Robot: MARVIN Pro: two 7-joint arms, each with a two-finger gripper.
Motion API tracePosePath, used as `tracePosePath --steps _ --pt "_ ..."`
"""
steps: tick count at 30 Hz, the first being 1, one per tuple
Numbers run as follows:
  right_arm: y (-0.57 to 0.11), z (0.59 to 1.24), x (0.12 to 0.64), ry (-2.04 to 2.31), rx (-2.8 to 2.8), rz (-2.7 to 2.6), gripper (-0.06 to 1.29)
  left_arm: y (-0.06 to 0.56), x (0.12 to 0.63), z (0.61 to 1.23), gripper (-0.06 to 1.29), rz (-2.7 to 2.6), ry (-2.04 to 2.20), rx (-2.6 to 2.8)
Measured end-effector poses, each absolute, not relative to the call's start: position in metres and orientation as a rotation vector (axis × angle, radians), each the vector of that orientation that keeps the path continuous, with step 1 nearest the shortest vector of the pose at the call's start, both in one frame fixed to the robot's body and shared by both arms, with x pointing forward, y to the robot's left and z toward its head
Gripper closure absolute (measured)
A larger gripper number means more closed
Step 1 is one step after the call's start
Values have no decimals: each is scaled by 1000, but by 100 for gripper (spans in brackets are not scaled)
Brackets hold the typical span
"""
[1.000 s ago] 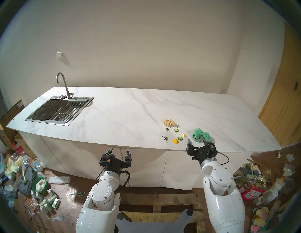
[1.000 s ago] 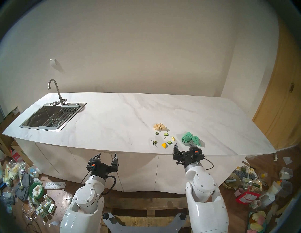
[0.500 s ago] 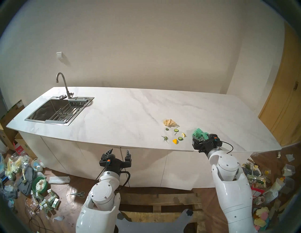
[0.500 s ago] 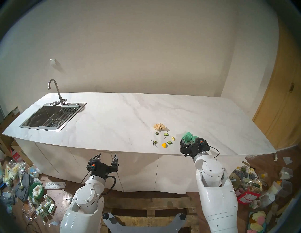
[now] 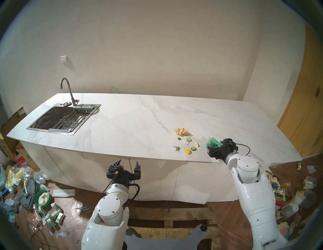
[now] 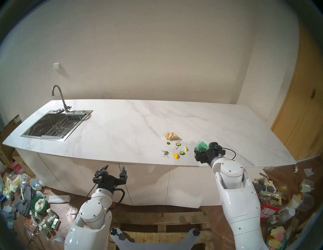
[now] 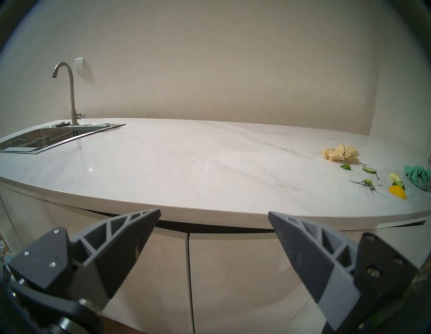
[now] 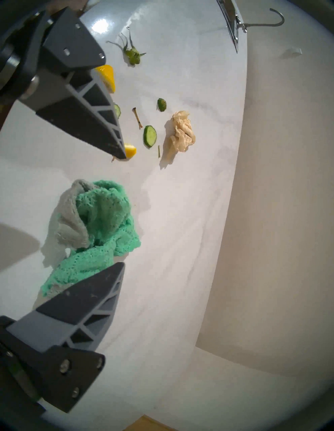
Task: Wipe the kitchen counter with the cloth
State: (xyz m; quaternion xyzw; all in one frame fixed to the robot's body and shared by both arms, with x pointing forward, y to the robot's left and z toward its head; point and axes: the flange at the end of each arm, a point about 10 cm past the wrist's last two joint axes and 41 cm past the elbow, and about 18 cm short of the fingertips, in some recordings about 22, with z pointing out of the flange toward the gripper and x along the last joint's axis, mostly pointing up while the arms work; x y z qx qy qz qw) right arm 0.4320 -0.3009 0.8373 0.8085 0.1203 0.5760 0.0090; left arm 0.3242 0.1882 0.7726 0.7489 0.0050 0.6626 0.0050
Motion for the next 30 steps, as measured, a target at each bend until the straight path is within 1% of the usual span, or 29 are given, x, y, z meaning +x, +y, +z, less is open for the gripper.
tracePosePath --steps 12,22,30 --pt "-355 855 451 495 2607 1683 3 188 324 772 -2 2075 16 2346" --pt "-359 850 465 713 2717 1560 3 188 324 772 -2 2075 16 2346" --pt "-365 848 479 738 2727 1497 3 188 324 773 -2 2075 16 2346"
